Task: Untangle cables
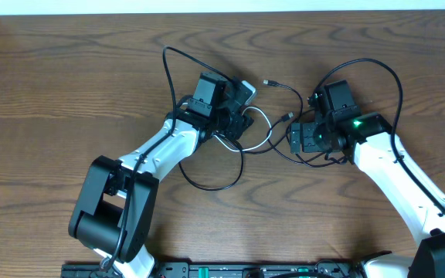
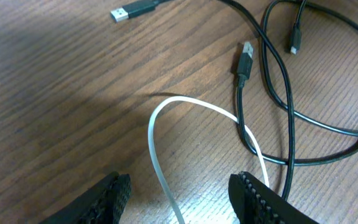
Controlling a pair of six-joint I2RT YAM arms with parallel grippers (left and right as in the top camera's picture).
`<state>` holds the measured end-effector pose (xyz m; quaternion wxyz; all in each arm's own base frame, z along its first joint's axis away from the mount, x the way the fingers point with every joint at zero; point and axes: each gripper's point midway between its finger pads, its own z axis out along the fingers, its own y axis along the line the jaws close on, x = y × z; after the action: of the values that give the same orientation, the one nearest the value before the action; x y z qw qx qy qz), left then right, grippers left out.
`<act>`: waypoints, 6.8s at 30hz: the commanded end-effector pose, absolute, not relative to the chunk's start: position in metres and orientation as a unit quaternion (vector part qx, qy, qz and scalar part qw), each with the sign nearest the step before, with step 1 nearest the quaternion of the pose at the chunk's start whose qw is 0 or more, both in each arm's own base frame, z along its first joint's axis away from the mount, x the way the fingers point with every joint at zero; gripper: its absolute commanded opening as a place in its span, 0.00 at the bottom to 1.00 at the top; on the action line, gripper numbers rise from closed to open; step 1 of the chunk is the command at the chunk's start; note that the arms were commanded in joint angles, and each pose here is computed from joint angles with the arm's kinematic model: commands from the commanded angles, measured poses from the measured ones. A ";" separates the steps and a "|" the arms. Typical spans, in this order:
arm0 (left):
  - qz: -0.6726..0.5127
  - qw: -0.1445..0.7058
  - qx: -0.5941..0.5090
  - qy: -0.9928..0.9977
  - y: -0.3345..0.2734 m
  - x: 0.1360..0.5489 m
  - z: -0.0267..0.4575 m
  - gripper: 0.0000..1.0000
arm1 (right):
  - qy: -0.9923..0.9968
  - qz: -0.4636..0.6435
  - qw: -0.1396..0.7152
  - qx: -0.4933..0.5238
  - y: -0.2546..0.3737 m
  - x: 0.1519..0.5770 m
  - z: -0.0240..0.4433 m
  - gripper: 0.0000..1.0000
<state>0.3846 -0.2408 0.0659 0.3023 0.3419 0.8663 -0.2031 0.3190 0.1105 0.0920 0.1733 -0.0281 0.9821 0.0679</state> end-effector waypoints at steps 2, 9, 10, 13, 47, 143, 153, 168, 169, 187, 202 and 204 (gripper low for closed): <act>-0.205 0.266 0.346 0.876 -0.238 0.375 0.039 0.57 | 0.981 0.071 0.179 -0.032 0.110 0.322 0.096 0.99; -0.214 0.250 0.348 0.878 -0.240 0.368 0.035 0.27 | 0.979 0.074 0.188 -0.033 0.112 0.326 0.098 0.99; -0.214 0.245 0.347 0.879 -0.239 0.366 0.034 0.24 | 0.979 0.073 0.188 -0.032 0.112 0.326 0.098 0.99; -0.213 0.231 0.346 0.884 -0.236 0.360 0.030 0.09 | 0.979 0.073 0.188 -0.032 0.112 0.326 0.098 0.99; -0.208 0.569 0.272 0.748 -0.189 0.347 0.346 0.08 | 0.892 0.285 0.291 -0.199 0.224 0.345 0.146 0.99; -0.297 0.497 0.266 0.770 -0.200 0.307 0.336 0.08 | 0.859 0.268 0.400 -0.172 0.206 0.432 0.132 0.01; -0.213 0.416 0.216 0.857 -0.174 0.321 0.270 0.08 | 0.888 0.241 0.372 -0.118 0.172 0.416 0.161 0.01; -0.121 0.385 0.164 0.900 -0.137 0.321 0.244 0.30 | 0.926 0.136 0.349 -0.054 0.105 0.407 0.264 0.01; -0.121 0.385 0.164 0.900 -0.137 0.321 0.244 0.34 | 0.926 0.126 0.353 -0.046 0.097 0.407 0.275 0.01; -0.118 0.370 0.164 0.907 -0.137 0.320 0.236 0.46 | 0.924 -0.057 0.360 0.117 -0.057 0.330 0.391 0.01; -0.116 0.359 0.165 0.911 -0.137 0.319 0.228 0.46 | 0.895 -0.121 0.294 0.312 -0.140 0.274 0.385 0.01; -0.116 0.359 0.165 0.911 -0.137 0.319 0.228 0.46 | 0.888 -0.134 0.277 0.341 -0.151 0.267 0.379 0.01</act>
<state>0.3177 -0.1387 0.2289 0.3593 0.1666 0.9103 -0.1204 0.2722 -0.1323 0.3826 0.2886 0.2877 0.9062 -0.1126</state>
